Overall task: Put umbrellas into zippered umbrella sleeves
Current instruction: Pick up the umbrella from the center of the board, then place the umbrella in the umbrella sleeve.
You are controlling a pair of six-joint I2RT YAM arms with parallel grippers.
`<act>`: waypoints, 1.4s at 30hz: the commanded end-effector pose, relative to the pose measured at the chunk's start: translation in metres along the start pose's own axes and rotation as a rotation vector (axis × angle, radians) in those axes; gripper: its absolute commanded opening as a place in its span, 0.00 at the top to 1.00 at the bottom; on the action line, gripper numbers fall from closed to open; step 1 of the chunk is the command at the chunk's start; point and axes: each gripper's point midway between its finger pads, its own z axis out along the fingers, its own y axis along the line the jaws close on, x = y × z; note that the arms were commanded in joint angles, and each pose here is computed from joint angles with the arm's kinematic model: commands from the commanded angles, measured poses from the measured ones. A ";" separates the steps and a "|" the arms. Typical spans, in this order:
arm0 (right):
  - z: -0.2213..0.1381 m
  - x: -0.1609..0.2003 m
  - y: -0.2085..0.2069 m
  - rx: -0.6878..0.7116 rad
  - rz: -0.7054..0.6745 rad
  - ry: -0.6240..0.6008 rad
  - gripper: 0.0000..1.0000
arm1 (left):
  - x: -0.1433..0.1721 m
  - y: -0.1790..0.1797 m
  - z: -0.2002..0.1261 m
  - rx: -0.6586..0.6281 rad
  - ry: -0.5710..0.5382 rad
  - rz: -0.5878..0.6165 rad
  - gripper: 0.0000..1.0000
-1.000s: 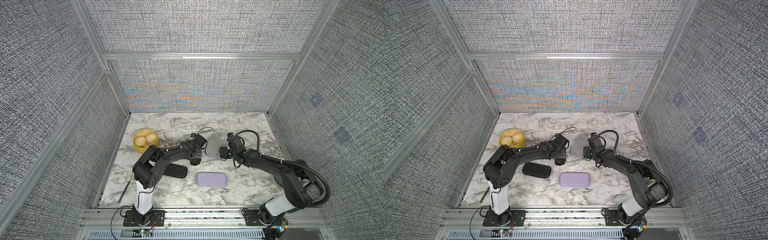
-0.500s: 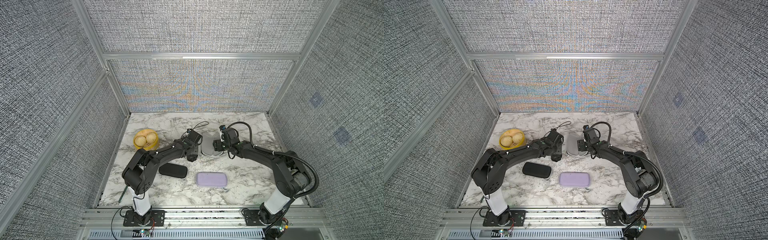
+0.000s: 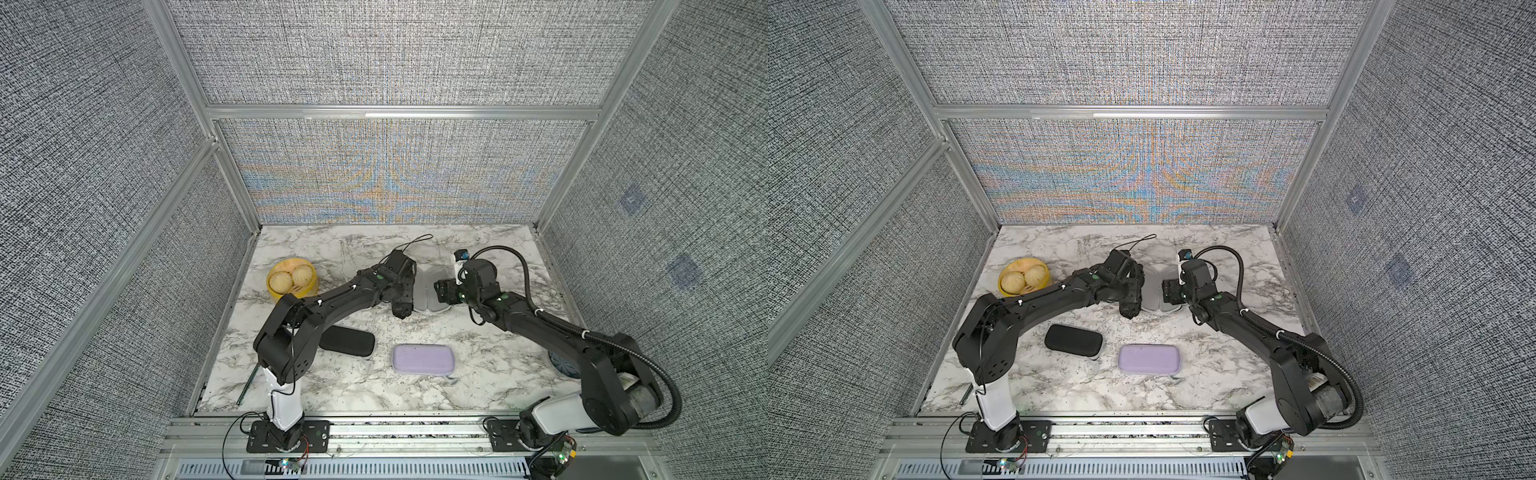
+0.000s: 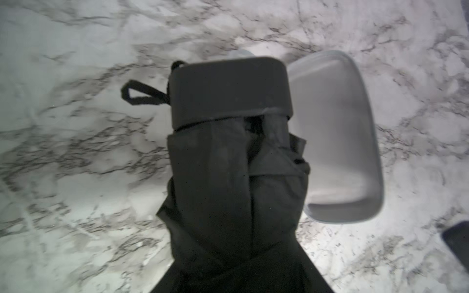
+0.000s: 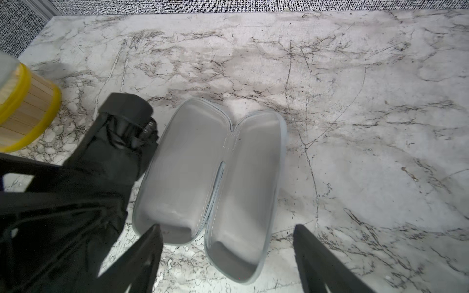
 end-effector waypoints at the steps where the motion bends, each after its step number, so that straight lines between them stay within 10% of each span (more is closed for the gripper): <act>1: 0.002 0.000 0.002 -0.021 0.013 -0.002 0.17 | -0.015 -0.012 -0.002 0.025 -0.032 -0.013 0.66; 28: 0.013 0.025 -0.012 -0.069 0.088 0.057 0.16 | 0.009 0.001 0.095 -0.279 0.148 0.074 0.70; 42: 0.016 0.027 -0.007 -0.095 0.092 0.069 0.16 | -0.037 0.001 0.074 -0.313 -0.047 0.082 0.68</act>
